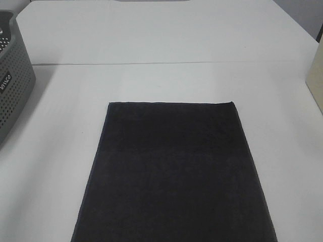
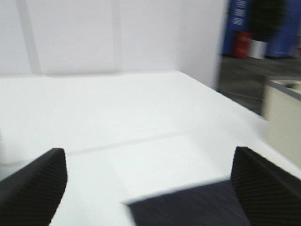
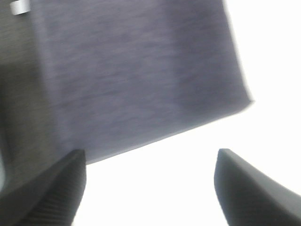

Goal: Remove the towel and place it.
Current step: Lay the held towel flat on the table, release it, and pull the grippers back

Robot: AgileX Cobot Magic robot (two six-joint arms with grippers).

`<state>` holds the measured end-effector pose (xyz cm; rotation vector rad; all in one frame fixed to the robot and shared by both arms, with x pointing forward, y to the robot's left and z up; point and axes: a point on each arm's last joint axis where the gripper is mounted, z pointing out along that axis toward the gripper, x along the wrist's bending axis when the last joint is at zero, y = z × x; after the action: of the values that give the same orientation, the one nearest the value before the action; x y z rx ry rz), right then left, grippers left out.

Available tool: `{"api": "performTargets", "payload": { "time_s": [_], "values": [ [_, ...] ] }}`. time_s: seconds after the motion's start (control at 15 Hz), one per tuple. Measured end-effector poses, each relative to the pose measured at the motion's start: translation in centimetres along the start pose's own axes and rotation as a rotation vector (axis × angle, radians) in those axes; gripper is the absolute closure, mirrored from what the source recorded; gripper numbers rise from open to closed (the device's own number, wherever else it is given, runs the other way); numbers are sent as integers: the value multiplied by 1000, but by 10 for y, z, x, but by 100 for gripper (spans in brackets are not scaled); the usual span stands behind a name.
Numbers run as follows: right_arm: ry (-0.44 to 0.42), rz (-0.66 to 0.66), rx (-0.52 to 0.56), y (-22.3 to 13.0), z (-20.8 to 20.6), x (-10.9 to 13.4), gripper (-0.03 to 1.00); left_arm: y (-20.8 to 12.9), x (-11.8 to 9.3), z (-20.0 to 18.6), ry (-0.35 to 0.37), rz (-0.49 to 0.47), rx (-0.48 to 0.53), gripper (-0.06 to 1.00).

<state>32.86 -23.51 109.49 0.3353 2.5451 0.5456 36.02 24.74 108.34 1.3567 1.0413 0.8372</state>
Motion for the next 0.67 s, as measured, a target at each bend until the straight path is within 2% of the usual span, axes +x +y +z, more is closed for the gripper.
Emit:
{"api": "performTargets", "payload": {
  "time_s": [0.13, 0.2, 0.33, 0.53, 0.6, 0.67],
  "values": [
    [-196, 42, -73, 6, -1, -18, 24, 23, 29, -7, 346, 130, -116, 8],
    [-284, 104, -125, 11, -2, -27, 24, 32, 36, -11, 438, 162, -145, 9],
    [-409, 211, -206, 22, 2, -42, 24, 44, 41, -9, 529, 174, -132, 10],
    [-524, 445, -224, 32, 24, -62, 24, 62, 50, 19, 681, 101, 45, 10],
    [-549, 559, -224, 36, 30, -69, 24, 69, 52, 33, 690, 86, 121, 10],
    [-558, 601, -223, 38, 32, -72, 24, 74, 53, 42, 681, 82, 158, 10]
  ]
}}
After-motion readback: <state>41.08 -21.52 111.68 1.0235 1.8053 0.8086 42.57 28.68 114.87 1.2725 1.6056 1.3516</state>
